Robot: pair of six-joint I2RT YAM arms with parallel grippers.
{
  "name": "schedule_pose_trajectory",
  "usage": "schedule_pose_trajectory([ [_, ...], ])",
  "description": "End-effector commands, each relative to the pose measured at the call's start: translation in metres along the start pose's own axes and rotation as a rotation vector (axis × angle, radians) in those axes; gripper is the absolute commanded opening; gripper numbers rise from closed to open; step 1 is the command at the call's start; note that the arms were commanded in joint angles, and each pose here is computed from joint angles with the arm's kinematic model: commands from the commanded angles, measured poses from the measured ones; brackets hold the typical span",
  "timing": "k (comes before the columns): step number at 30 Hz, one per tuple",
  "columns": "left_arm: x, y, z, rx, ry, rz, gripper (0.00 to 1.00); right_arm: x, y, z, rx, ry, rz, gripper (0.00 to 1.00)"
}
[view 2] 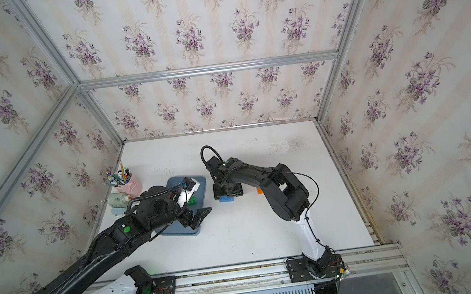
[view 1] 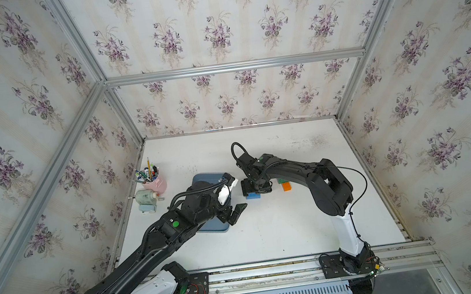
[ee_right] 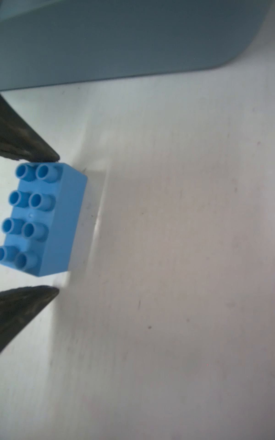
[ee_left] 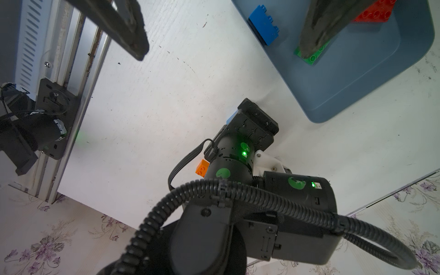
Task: Assemble a rectangle with lego
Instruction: Pick up the lego brick from the center of the board.
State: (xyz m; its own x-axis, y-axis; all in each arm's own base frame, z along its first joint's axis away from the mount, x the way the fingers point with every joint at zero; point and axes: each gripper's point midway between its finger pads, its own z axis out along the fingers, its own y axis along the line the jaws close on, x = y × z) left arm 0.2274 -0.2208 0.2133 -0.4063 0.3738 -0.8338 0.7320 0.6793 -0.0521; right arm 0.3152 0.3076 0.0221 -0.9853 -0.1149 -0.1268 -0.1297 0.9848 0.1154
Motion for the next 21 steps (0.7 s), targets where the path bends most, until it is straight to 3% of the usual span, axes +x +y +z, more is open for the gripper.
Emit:
schedule_pose_trajectory([
  [1,-0.010,0.001,-0.001,-0.009,-0.029,-0.004,1.00,0.003,-0.009,0.004,0.053,0.011,0.017,0.77],
  [5,-0.009,0.002,-0.001,-0.013,-0.025,-0.010,1.00,0.003,-0.008,0.006,0.065,0.004,0.013,0.73],
  [13,-0.009,0.003,-0.002,-0.020,-0.026,-0.016,1.00,0.003,-0.016,0.004,0.107,-0.010,0.009,0.53],
  [21,-0.007,0.001,-0.003,-0.008,-0.024,-0.027,1.00,0.018,-0.054,-0.057,0.120,-0.065,-0.129,0.51],
])
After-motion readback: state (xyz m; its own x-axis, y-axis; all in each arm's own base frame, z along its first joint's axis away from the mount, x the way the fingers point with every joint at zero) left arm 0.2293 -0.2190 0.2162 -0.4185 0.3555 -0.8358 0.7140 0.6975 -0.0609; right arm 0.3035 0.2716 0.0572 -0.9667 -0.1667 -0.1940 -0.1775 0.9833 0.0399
